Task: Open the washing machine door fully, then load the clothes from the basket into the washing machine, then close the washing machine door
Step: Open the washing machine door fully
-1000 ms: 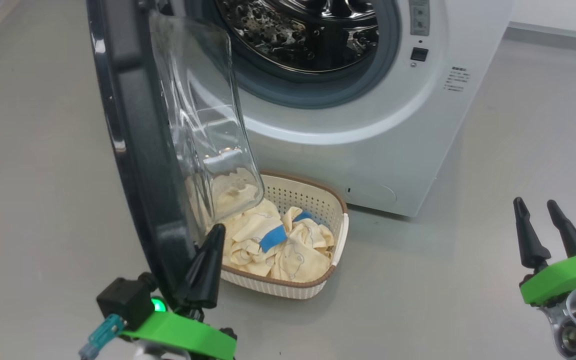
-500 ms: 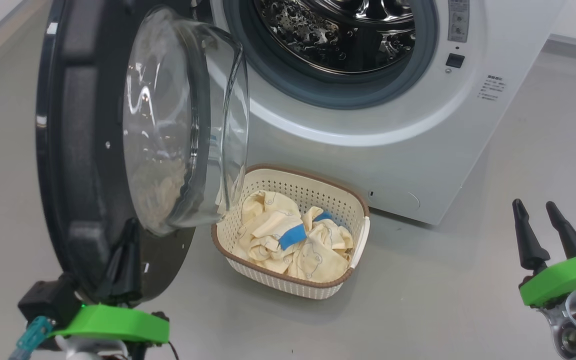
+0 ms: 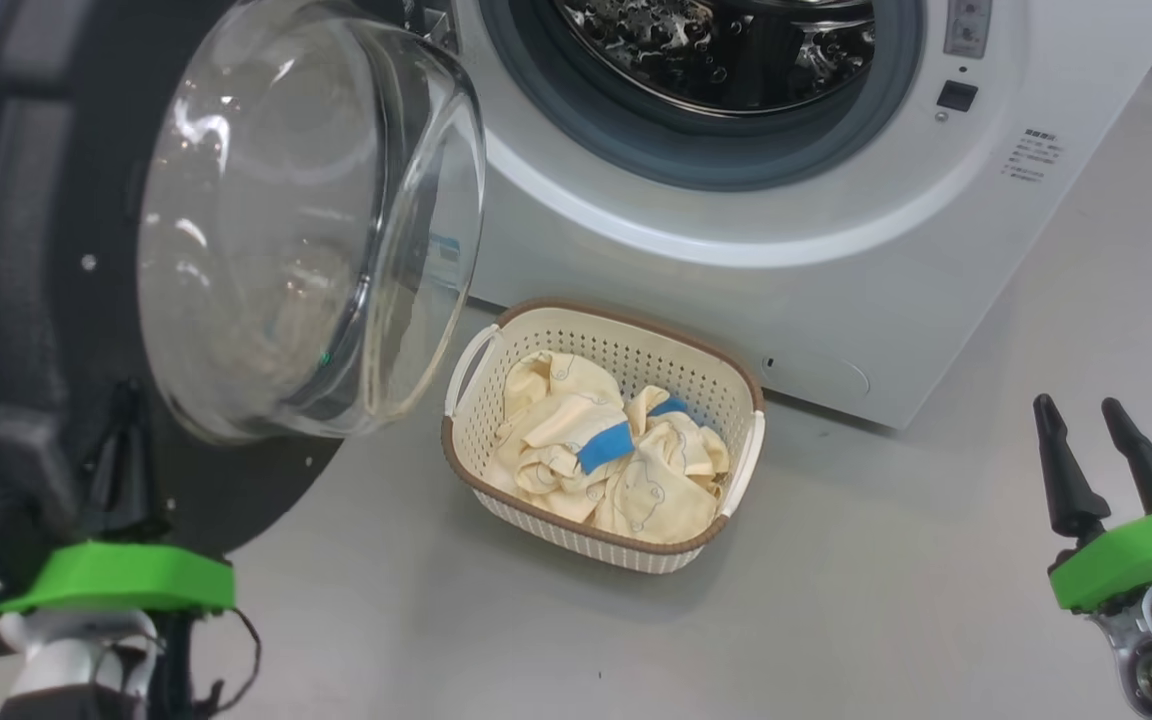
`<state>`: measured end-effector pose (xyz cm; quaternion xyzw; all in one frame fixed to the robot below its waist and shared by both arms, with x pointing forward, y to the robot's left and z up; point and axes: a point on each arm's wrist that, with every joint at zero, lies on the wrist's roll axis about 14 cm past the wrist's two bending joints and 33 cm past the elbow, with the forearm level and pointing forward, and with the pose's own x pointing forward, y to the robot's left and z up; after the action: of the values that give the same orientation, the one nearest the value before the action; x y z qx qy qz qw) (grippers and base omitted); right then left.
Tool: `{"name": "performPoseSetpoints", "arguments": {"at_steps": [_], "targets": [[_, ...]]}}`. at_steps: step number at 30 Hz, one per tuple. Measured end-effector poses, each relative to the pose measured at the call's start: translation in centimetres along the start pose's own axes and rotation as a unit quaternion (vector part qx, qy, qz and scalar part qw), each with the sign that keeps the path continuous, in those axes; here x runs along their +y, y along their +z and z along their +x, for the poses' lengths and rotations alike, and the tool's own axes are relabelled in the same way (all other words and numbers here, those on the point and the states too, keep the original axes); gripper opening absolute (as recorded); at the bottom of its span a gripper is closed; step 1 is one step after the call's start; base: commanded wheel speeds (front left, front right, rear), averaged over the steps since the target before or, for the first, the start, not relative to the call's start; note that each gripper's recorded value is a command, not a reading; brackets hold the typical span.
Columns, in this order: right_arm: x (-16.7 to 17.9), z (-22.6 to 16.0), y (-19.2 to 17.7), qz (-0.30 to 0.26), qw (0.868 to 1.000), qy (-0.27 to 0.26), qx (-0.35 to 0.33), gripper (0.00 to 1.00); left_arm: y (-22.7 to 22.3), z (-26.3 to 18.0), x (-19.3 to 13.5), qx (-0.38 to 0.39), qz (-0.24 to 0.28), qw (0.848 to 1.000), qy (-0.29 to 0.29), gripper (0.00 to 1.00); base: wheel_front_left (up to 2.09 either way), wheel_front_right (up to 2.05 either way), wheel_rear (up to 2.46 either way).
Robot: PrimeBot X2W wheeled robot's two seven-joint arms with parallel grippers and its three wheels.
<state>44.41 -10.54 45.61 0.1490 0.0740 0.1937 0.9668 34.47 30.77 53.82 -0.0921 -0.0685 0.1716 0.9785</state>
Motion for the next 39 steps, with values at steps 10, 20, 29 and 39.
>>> {"name": "performPoseSetpoints", "arguments": {"at_steps": [10,20,29,39], "targets": [[-0.1,0.9,-0.9,-0.002,1.0,0.006,0.011,1.0,0.0,2.6,4.5,0.002,0.031,0.997,0.067,0.0,0.0,0.0,0.0],[-0.6,1.5,-1.4,-0.001,1.0,0.005,0.017,1.0,0.6,4.2,8.0,0.001,0.061,0.991,0.115,0.0,0.0,0.0,0.0],[-1.5,2.4,-1.4,-0.007,1.0,0.003,0.018,1.0,0.4,6.4,10.1,0.012,0.06,0.989,0.137,0.0,0.0,0.0,0.0],[-3.1,3.3,-1.6,-0.013,1.0,-0.005,0.02,1.0,-0.4,9.0,11.6,0.032,0.074,0.985,0.153,0.0,0.0,0.0,0.0]]}}
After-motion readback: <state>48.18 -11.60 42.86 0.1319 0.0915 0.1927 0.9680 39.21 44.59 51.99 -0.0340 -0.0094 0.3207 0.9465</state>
